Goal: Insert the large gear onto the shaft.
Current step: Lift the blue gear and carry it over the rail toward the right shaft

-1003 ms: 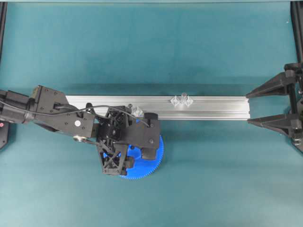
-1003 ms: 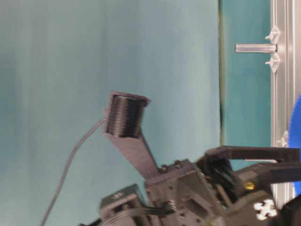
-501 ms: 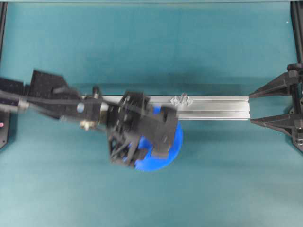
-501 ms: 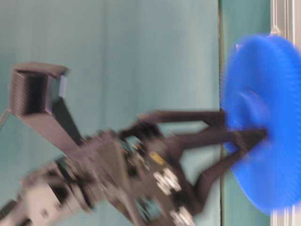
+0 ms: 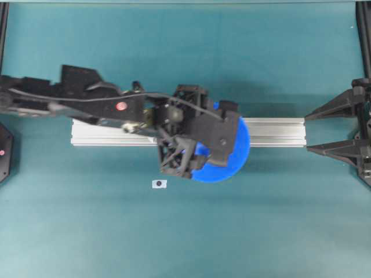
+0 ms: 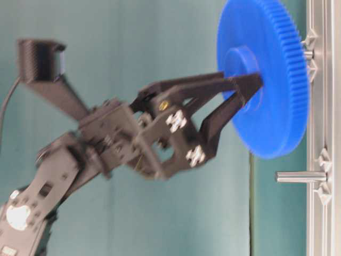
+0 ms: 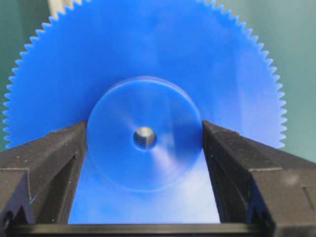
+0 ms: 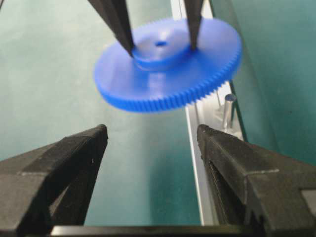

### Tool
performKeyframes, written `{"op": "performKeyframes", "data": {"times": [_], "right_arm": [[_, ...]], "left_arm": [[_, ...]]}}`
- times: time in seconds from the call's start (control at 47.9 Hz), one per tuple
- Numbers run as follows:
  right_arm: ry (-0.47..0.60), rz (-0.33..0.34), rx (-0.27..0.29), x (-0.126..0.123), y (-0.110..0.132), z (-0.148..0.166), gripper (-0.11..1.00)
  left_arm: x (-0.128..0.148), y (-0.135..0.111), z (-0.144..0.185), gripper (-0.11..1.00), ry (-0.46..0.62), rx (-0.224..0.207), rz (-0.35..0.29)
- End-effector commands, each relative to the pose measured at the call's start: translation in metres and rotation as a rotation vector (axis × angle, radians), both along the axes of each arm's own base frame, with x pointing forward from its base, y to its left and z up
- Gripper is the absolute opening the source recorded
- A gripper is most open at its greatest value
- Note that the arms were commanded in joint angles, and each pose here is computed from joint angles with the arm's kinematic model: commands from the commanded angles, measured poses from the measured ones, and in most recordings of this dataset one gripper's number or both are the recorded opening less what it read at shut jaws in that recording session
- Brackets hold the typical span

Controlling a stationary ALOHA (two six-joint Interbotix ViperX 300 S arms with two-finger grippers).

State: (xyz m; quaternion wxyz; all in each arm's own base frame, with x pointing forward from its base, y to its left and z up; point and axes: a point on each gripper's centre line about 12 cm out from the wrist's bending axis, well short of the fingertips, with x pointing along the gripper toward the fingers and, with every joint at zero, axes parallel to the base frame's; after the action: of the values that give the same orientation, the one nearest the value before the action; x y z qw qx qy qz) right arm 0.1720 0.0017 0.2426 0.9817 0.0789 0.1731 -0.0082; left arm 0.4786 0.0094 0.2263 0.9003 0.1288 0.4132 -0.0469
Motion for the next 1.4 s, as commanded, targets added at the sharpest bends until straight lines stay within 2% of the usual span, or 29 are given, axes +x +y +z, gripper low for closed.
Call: {"op": "performKeyframes", "data": {"times": [0.0,0.167,0.397,0.585,0.731,1.087,1.379], "right_arm": [[-0.015,-0.001,0.006,0.002,0.000,0.005,0.79],[-0.021,-0.001,0.006,0.001,0.000,0.005,0.79],[-0.031,-0.004,0.006,-0.002,0.000,0.006,0.79],[-0.032,-0.011,0.003,-0.003,-0.002,0.005,0.79],[-0.037,-0.012,-0.002,-0.004,-0.002,0.006,0.79],[-0.051,-0.012,-0.003,-0.006,-0.002,0.008,0.79],[-0.048,-0.012,-0.003,-0.007,-0.002,0.007,0.79]], "left_arm": [[0.010,0.007,0.023,0.78,-0.080,0.008,0.010],[0.018,0.010,0.028,0.78,-0.110,0.020,0.003],[0.015,0.010,0.069,0.78,-0.105,0.023,0.001],[0.020,0.012,0.083,0.78,-0.075,0.065,-0.037],[0.028,0.022,0.086,0.78,-0.034,0.078,-0.035],[0.042,0.045,0.060,0.78,0.051,0.115,-0.045],[0.048,0.051,0.029,0.78,0.107,0.107,-0.042]]}}
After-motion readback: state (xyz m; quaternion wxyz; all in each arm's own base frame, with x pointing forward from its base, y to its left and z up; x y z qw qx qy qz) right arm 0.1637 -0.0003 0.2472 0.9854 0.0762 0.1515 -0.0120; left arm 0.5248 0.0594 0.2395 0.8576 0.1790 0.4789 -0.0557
